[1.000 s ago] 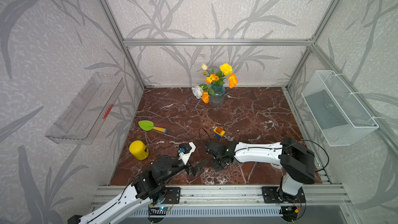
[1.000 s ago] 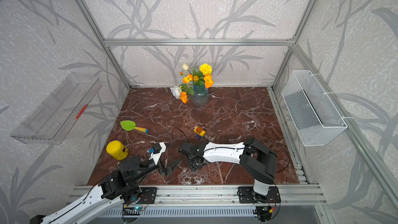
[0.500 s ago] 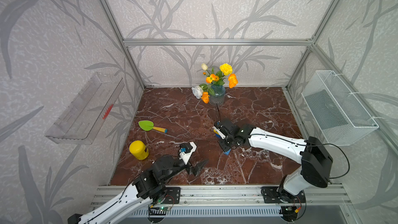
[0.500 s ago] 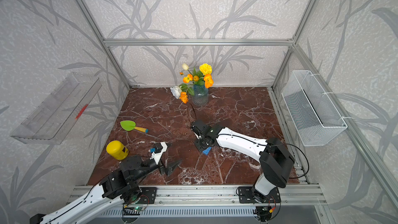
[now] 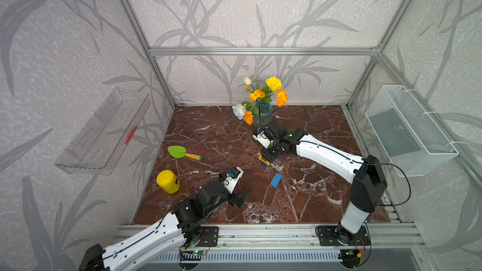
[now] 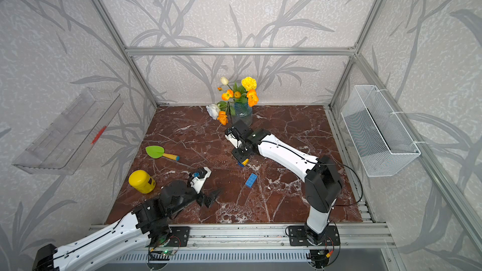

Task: Assemble the letter f with lego
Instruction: Assemble the lego brick with the lego brick.

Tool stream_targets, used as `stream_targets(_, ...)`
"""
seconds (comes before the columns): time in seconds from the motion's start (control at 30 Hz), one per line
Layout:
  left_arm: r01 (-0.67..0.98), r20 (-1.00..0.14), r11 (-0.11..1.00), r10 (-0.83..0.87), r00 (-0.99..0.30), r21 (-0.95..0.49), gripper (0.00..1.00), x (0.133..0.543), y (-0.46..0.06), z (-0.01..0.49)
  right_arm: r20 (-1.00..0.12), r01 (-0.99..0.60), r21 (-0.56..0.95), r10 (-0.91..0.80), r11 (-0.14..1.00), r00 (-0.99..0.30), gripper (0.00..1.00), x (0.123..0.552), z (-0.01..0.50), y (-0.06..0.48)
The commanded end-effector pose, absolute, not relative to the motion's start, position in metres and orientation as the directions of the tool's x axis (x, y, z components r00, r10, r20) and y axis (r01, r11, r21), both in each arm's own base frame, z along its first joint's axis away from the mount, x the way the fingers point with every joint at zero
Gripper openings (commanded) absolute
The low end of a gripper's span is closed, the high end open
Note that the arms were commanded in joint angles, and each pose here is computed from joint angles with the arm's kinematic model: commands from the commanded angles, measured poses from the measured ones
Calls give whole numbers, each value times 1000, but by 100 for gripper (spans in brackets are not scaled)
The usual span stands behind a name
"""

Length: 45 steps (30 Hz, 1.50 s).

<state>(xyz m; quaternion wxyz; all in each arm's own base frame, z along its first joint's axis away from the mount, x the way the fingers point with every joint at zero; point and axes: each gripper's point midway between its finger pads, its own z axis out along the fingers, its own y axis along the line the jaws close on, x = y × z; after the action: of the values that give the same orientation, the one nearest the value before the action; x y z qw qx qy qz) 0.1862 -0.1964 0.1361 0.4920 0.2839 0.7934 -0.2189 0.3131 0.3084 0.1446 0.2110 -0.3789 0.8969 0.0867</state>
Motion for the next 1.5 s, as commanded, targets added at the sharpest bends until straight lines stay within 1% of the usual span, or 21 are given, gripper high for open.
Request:
stream_targets(0.0, 641, -922, 759, 161, -352, -113, 99, 196, -196, 155, -395, -755, -20, -698, 656, -597, 29, 318, 139, 304)
stream_targets(0.2, 627, -915, 755, 92, -392, -192, 99, 202, -188, 154, -363, -776, -33, -731, 630, -578, 29, 330, 131, 307)
stream_targets(0.63, 632, -917, 750, 86, -389, -197, 99, 202, -188, 155, -338, -787, -26, -746, 617, -573, 30, 341, 128, 306)
stream_targets(1.47, 635, -915, 746, 88, -393, -201, 99, 201, -189, 154, -307, -818, 14, -776, 576, -551, 29, 335, 121, 309)
